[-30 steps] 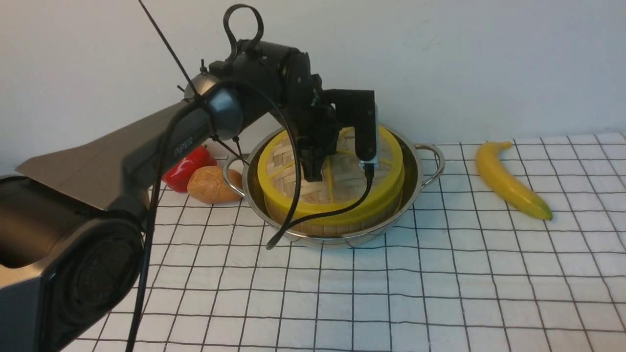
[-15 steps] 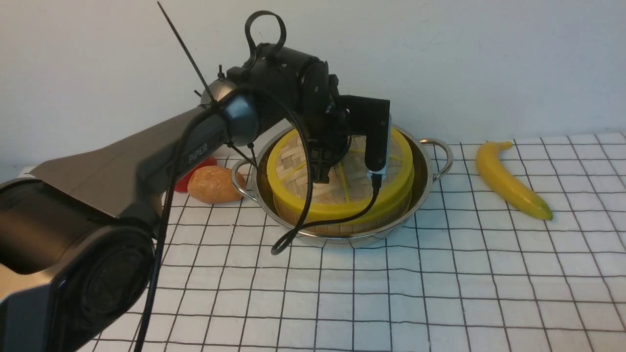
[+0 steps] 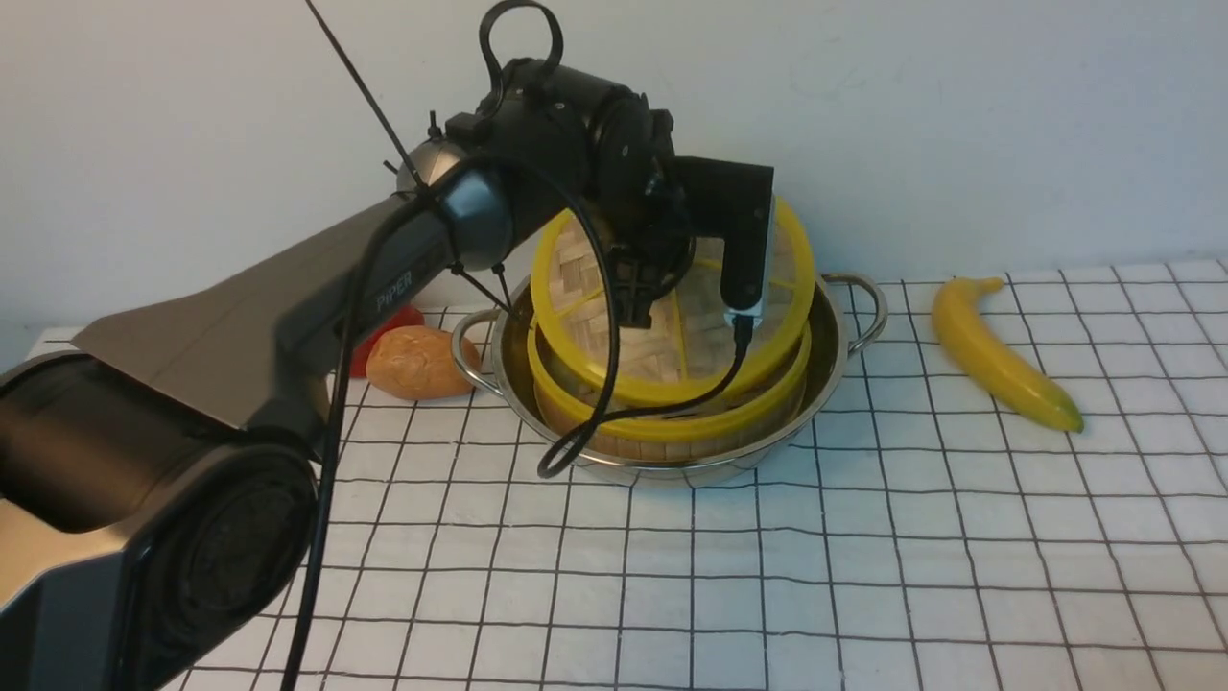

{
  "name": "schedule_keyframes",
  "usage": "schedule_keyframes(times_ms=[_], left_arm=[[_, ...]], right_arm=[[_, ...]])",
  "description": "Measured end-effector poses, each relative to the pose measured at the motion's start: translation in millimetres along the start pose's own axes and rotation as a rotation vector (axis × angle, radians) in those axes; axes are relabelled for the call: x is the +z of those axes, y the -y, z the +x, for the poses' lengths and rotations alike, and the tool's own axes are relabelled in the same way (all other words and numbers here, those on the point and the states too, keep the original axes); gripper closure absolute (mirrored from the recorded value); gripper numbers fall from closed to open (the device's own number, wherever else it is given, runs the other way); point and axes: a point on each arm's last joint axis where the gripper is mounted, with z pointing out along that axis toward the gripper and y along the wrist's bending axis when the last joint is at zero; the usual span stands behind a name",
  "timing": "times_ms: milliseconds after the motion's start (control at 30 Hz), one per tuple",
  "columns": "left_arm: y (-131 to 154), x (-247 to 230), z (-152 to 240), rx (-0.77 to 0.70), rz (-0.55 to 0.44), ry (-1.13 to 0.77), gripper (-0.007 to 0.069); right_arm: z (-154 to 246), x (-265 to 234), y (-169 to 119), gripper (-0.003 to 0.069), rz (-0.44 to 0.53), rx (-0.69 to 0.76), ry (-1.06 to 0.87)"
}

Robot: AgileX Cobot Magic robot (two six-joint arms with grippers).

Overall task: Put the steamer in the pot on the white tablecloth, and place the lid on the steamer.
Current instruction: 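Place the yellow bamboo steamer lid onto the steamer in the pot with the left gripper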

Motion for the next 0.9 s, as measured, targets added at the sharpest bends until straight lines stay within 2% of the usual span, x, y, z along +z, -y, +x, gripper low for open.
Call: schedule_keyframes(times_ms=[367, 667, 900], left_arm=[[0.0, -5.8, -1.1, 0.025, 0.052, 0.008, 0.0501], [-19.5, -44.0, -8.9, -0.03, 0.105, 0.042, 0.0501], [-14.6, -49.5, -7.9, -0.033, 0.186, 0.027, 0.0502]], right_arm=[[0.0, 0.0, 0.0, 0.0417, 0.0, -0.001, 0.0], [0.1, 0.0, 0.0, 0.0417, 0.0, -0.001, -0.001], [0.1, 0.0, 0.0, 0.0417, 0.0, -0.001, -0.001]])
